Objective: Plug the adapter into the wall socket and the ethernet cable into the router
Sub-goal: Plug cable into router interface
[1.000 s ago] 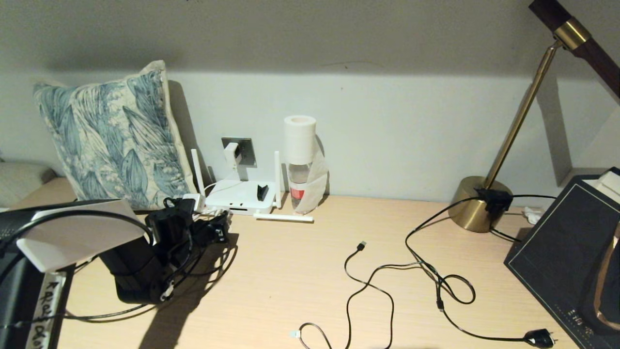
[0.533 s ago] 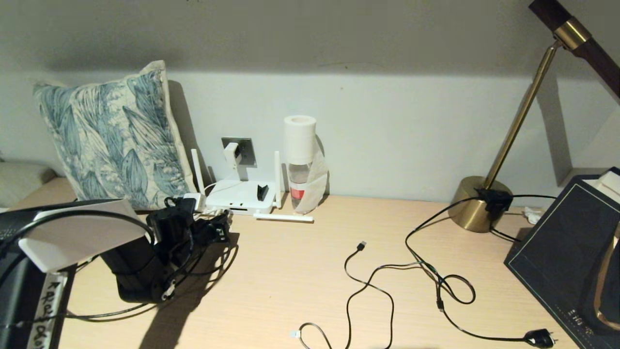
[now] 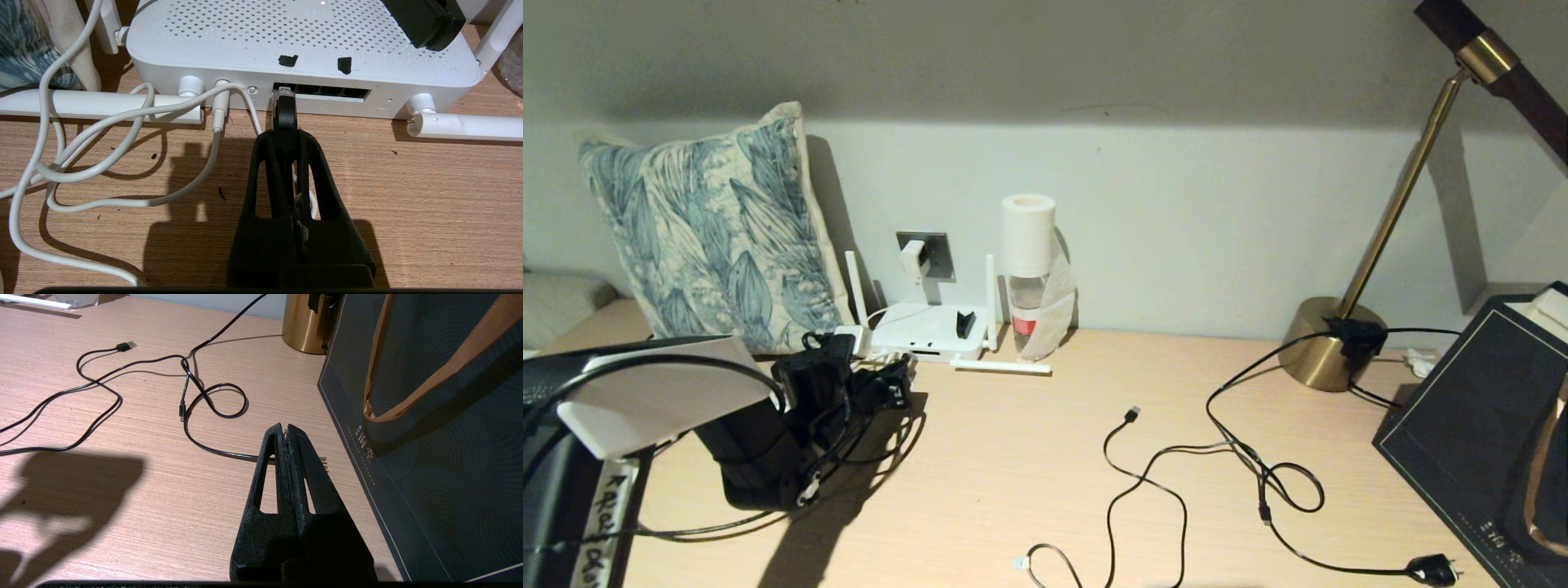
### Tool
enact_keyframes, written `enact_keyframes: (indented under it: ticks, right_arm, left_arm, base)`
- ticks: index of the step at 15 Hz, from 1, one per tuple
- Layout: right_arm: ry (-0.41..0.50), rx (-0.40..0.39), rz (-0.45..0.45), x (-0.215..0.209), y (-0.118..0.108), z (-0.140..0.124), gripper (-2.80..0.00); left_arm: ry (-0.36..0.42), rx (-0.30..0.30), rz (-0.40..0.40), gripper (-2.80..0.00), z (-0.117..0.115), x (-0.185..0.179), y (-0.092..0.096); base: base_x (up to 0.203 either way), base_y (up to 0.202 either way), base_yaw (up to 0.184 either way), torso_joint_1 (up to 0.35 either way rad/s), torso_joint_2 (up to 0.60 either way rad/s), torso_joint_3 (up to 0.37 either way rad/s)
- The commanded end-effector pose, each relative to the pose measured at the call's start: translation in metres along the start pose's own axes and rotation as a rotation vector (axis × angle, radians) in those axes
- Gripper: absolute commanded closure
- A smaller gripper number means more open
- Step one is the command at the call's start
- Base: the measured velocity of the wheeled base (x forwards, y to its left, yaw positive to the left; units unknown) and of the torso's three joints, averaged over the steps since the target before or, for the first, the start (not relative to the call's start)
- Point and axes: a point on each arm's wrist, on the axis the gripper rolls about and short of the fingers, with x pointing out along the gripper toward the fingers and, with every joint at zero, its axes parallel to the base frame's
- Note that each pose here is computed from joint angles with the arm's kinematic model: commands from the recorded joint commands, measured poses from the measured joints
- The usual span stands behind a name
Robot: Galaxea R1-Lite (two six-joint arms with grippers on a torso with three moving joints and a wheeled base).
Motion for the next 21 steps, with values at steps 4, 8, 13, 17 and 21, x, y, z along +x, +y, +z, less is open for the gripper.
enact_keyframes:
  ticks: [4,8,13,17,21]
  right_arm:
    - [0.001,-0.001,0.001,0.0001,0.0,0.0,0.0]
    - [0.001,-0.001,-0.001,0.0001,0.0,-0.0003,0.0]
    - [0.002,-0.001,0.0,0.0001,0.0,-0.0003,0.0]
    - [0.0,-0.001,0.0,0.0,0.0,0.0,0.0]
    - [0.001,-0.001,0.0,0.0001,0.0,0.0001,0.0]
  left_arm:
    - [-0.005,0.0,0.0,0.0,-0.0002,0.0002,0.0003]
    - [-0.006,0.0,-0.001,0.0,-0.0015,0.0025,0.0002]
    - [-0.01,0.0,-0.001,0.0,-0.0012,0.0034,-0.0001]
    - [-0.011,0.002,-0.003,0.0,-0.0009,0.0037,-0.0007]
    - [-0.016,0.003,-0.003,0.0,0.0003,0.0047,-0.0012]
  base:
    - [0.0,0.0,0.0,0.0,0.0,0.0]
    - [0.0,0.0,0.0,0.0,0.0,0.0]
    - [0.0,0.0,0.0,0.0,0.0,0.0]
    - [0.0,0.0,0.0,0.0,0.0,0.0]
    - [0.0,0.0,0.0,0.0,0.0,0.0]
